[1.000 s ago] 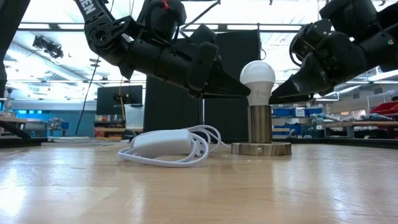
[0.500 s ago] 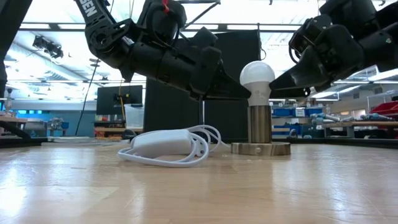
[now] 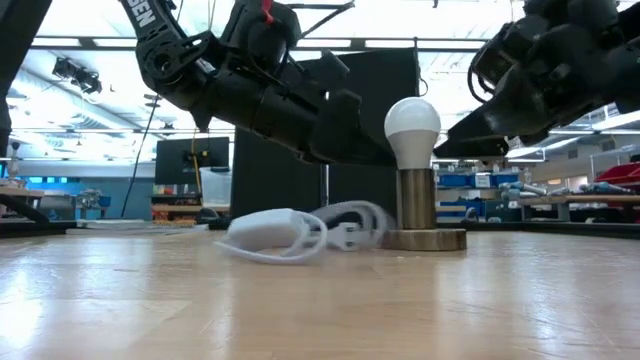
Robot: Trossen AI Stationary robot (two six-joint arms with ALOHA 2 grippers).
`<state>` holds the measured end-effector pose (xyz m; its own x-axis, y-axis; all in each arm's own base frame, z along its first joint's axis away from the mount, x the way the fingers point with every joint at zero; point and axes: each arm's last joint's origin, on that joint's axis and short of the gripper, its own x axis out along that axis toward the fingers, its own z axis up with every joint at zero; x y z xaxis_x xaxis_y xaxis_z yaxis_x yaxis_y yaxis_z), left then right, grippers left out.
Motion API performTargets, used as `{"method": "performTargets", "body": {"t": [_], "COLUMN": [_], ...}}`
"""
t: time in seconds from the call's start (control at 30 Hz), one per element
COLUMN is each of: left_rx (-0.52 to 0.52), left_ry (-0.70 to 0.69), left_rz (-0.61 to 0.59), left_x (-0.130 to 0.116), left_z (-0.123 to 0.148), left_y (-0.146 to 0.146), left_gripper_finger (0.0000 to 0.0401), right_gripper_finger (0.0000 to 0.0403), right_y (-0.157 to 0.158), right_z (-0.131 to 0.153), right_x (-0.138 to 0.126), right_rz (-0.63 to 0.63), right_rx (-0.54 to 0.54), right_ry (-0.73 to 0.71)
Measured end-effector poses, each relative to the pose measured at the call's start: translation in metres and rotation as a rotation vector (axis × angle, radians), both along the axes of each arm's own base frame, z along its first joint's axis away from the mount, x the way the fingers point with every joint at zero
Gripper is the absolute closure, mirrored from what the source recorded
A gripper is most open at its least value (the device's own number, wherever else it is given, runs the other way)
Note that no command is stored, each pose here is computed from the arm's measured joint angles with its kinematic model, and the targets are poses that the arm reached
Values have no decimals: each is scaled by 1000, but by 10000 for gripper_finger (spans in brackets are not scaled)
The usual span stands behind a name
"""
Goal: Screw lightbulb
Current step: Insert the lightbulb into the lamp
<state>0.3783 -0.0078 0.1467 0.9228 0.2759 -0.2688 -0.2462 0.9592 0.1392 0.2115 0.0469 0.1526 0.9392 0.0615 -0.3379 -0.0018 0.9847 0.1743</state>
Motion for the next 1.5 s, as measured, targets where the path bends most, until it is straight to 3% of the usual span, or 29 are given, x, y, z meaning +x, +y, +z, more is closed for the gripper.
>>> {"method": "performTargets", "body": {"t": [0.17,0.6,1.0,1.27,1.5], "left_rx": [10,9,48,45,-16], "left_ry": [13,78,232,204,130], "left_rz": [37,28,-47,-60,-65], "left_x": [0,-3,-23,-46,-68], "left_z": [-1,-3,12,0,17], "left_y": [3,2,-26,-57,-58], "left_gripper_finger": [133,133,133,133,133], "right_gripper_finger": [173,173,173,173,173], "right_y": [8,7,12,23,23], "right_z": [1,-5,-11,-10,4], "right_x": [-2,-4,-9,-14,-18], "right_rz": [39,-22,-119,-174,-155], "right_rx": [-5,13,87,68,74], "right_ry": [-12,58,118,88,30]}}
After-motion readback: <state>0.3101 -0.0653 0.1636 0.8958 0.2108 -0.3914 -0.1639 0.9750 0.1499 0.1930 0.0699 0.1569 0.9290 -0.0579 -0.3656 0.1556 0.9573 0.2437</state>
